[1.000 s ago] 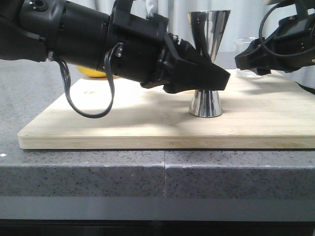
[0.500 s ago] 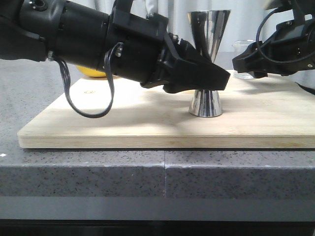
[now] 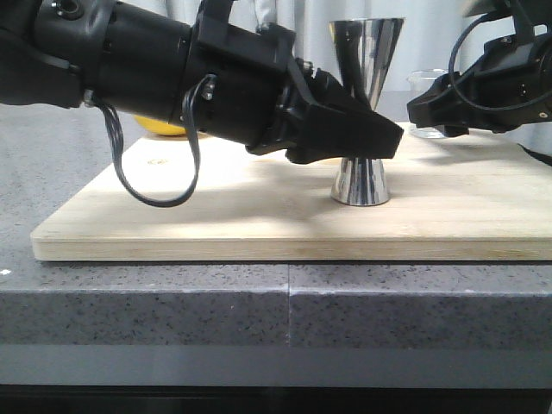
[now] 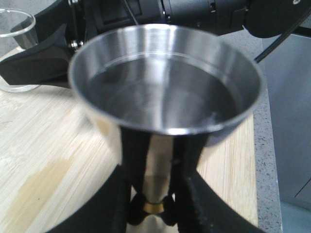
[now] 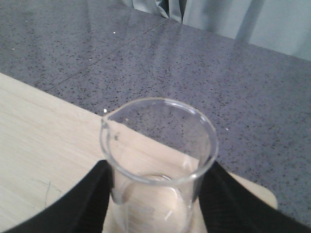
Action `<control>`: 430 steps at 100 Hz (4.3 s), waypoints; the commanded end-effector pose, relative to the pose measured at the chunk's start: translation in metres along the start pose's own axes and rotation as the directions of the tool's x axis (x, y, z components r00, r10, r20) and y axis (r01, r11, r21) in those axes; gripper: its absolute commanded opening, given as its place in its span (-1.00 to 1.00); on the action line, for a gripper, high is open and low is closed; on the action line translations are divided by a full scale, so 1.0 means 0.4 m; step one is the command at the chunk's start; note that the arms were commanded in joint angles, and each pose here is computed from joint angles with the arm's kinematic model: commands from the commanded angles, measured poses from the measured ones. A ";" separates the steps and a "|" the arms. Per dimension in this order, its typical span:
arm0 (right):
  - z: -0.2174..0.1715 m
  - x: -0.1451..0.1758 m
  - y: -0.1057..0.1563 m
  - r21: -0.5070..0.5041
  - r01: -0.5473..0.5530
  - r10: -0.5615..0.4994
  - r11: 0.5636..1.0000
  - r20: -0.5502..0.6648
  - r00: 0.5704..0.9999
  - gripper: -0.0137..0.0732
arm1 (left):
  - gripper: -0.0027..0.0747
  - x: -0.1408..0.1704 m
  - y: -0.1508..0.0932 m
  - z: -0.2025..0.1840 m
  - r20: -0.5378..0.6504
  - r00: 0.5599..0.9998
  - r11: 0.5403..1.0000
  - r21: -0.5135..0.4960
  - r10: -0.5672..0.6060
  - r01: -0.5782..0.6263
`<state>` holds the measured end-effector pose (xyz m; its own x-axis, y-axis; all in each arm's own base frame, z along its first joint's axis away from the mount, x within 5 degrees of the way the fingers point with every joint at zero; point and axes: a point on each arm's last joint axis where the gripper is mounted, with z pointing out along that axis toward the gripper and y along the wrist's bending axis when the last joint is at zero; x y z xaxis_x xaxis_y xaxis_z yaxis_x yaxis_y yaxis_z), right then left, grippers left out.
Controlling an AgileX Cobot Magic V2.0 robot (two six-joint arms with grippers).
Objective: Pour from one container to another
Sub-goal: 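Lower the glass beaker onto the board's far corner and release it with the right gripper, then move the filled jigger with the left gripper toward the lemon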
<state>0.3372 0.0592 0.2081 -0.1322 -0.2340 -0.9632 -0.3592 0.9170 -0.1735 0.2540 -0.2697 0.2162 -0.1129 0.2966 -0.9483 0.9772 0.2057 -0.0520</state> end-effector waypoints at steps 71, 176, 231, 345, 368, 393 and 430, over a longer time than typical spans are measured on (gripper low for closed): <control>-0.012 -0.082 -0.014 0.019 -0.002 -0.002 1.000 0.217 0.976 0.48 | -0.99 -0.081 -0.013 -0.025 0.125 0.992 1.000 0.022 0.018 -0.021; -0.183 -0.295 -0.027 0.074 -0.024 -0.015 0.997 0.481 0.876 0.48 | -0.99 -0.076 0.019 -0.045 0.127 0.992 1.000 -0.017 0.010 -0.008; -0.267 -0.355 -0.027 0.112 -0.012 -0.047 0.994 0.505 0.862 0.48 | -0.99 -0.086 0.052 -0.084 0.162 0.987 0.999 -0.047 0.013 -0.006; -0.267 -0.355 -0.025 0.091 -0.035 -0.016 0.995 0.508 0.861 0.48 | -0.99 -0.051 0.145 -0.164 0.099 0.994 0.987 -0.159 0.045 -0.029; -0.267 -0.355 -0.025 0.090 -0.035 -0.016 0.995 0.510 0.860 0.48 | -0.99 -0.049 0.145 -0.164 0.087 0.995 0.986 -0.161 0.050 -0.035; -0.267 -0.355 -0.025 0.090 -0.035 -0.016 0.995 0.510 0.860 0.48 | -0.99 -0.046 0.148 -0.164 0.075 0.996 0.984 -0.173 0.050 -0.036; -0.267 -0.355 -0.025 0.090 -0.035 -0.016 0.995 0.511 0.859 0.48 | -0.99 -0.040 0.153 -0.162 0.062 0.997 0.982 -0.184 0.043 -0.031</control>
<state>0.2687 0.0492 0.3457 0.2490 -0.0841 -0.9648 -0.2740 0.9494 -0.1535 0.3046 -0.2011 0.2191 -0.1131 0.3236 -0.9394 0.9300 0.3672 0.0146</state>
